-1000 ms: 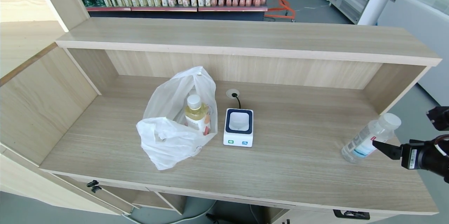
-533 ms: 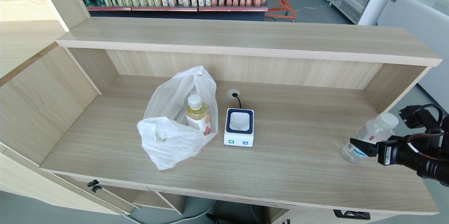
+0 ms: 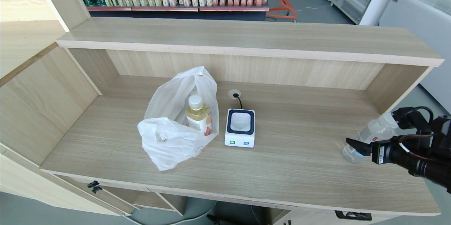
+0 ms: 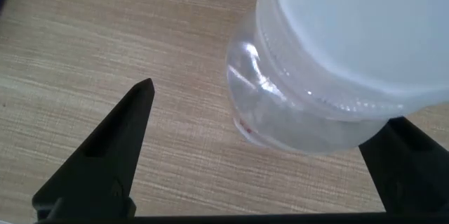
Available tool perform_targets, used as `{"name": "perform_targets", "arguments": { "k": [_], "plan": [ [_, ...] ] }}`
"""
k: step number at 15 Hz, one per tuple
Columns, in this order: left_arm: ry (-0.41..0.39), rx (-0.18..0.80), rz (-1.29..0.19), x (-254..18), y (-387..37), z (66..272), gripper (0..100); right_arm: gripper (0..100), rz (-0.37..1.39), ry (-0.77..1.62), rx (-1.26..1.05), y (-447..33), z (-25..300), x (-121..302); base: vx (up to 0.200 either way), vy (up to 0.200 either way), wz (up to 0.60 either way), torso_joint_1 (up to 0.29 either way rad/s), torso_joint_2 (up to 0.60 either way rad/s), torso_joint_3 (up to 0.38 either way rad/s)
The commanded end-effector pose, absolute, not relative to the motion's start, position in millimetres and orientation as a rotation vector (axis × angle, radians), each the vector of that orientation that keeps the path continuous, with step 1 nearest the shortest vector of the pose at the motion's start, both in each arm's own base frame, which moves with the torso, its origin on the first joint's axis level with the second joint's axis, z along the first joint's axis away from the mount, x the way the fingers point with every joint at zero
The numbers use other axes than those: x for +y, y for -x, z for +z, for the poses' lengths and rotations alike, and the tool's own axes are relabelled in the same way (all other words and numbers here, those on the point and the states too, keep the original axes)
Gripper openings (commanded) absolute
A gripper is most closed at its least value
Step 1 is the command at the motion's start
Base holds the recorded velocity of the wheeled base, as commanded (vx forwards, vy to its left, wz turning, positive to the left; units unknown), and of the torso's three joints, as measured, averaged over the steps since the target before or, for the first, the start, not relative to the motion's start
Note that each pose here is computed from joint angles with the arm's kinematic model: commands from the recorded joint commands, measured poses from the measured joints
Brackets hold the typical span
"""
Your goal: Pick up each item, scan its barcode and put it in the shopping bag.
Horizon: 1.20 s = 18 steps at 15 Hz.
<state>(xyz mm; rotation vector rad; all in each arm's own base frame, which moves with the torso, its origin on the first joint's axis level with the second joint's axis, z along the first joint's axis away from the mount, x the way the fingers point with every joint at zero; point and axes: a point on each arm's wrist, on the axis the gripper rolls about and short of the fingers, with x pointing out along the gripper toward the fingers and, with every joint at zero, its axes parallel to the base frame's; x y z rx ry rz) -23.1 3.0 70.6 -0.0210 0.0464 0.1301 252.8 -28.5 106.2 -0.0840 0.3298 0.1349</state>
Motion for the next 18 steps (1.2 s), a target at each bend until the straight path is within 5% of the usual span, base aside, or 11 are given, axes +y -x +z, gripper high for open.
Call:
{"name": "perform_targets", "arguments": {
  "k": [1, 13, 14, 18],
  "plan": [
    [0.021, 0.046, 0.131, 3, 23, 71, 100, 100, 0.146, 0.081, 0.346, -257, 100, -27, 0.0, 0.0, 0.0, 0.0, 0.0, 0.0],
    [0.021, 0.046, 0.131, 3, 23, 71, 100, 100, 0.237, 0.087, 0.272, -279, 92, -20, 0.0, 0.0, 0.0, 0.0, 0.0, 0.0],
    [0.021, 0.046, 0.129, 3, 23, 71, 100, 0, 0.236, 0.088, 0.263, -281, 92, -20, 0.0, 0.0, 0.0, 0.0, 0.0, 0.0],
    [0.021, 0.046, 0.131, 3, 23, 71, 100, 0, 0.239, 0.093, 0.251, -286, 91, -20, 0.0, 0.0, 0.0, 0.0, 0.0, 0.0]
  ]
}}
